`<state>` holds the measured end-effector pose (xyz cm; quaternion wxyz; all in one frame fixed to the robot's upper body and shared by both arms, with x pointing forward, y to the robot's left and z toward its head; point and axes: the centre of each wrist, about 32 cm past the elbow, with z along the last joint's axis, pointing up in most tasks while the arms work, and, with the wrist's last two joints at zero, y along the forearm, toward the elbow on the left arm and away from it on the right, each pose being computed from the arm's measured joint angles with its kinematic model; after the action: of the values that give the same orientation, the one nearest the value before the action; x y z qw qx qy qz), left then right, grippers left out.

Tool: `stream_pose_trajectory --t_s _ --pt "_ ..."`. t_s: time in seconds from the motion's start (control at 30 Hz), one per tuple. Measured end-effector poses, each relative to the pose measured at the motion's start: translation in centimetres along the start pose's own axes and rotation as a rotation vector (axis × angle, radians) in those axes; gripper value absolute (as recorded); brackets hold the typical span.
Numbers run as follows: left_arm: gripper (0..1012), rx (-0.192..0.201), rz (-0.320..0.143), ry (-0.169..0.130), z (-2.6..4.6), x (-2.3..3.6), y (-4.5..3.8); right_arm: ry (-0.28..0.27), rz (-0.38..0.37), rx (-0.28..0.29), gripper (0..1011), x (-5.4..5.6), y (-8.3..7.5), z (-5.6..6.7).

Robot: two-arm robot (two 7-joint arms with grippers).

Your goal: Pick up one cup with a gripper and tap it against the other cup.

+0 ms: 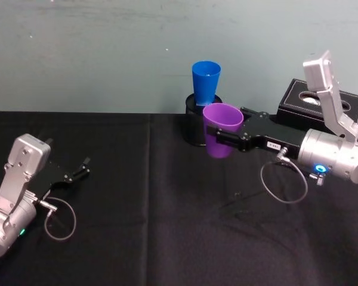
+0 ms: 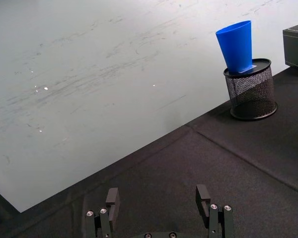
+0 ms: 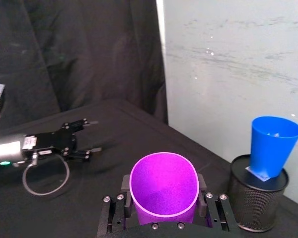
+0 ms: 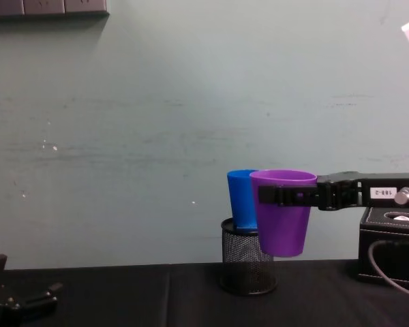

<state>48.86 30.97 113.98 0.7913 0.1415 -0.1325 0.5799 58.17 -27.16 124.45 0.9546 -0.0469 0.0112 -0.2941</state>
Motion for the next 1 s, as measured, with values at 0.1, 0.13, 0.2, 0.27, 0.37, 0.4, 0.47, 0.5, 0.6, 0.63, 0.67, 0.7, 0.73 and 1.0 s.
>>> stream_pose_trajectory --t_s 0.1,0.13,0.2,0.27,0.37,0.4,0.47,0.5,0.6,0.63,0.67,0.7,0.73,1.0 --pt "1011 0.0 0.0 0.0 0.0 0.0 0.0 0.008 0.019 0.001 726 -0.4 -0.4 -0.1" --pt "1011 0.0 0.0 0.0 0.0 0.0 0.0 0.009 0.023 0.001 726 -0.5 -0.5 -0.2" --pt "1011 0.0 0.0 0.0 0.0 0.0 0.0 0.015 0.03 -0.003 726 -0.7 -0.6 -0.2" --pt "1011 0.0 0.0 0.0 0.0 0.0 0.0 0.019 0.034 -0.004 726 -0.8 -0.6 -0.3" --pt "1011 0.0 0.0 0.0 0.0 0.0 0.0 0.023 0.041 -0.007 726 -1.1 -0.7 -0.5" --pt "1012 0.0 0.0 0.0 0.0 0.0 0.0 0.023 0.044 -0.009 726 -1.2 -0.7 -0.5" --pt "1012 0.0 0.0 0.0 0.0 0.0 0.0 0.024 0.046 -0.01 726 -1.2 -0.7 -0.6" --pt "1011 0.0 0.0 0.0 0.0 0.0 0.0 0.024 0.048 -0.012 726 -1.3 -0.7 -0.6" --pt "1011 0.0 0.0 0.0 0.0 0.0 0.0 0.022 0.046 -0.015 726 -1.4 -0.7 -0.7" --pt "1011 0.0 0.0 0.0 0.0 0.0 0.0 0.021 0.045 -0.016 726 -1.4 -0.7 -0.7" --pt "1011 0.0 0.0 0.0 0.0 0.0 0.0 0.019 0.042 -0.017 726 -1.5 -0.6 -0.7" --pt "1011 0.0 0.0 0.0 0.0 0.0 0.0 0.019 0.042 -0.017 726 -1.5 -0.6 -0.7" --pt "1012 0.0 0.0 0.0 0.0 0.0 0.0 0.019 0.042 -0.017 726 -1.5 -0.6 -0.7" --pt "1011 0.0 0.0 0.0 0.0 0.0 0.0 0.018 0.041 -0.015 726 -1.4 -0.7 -0.7"
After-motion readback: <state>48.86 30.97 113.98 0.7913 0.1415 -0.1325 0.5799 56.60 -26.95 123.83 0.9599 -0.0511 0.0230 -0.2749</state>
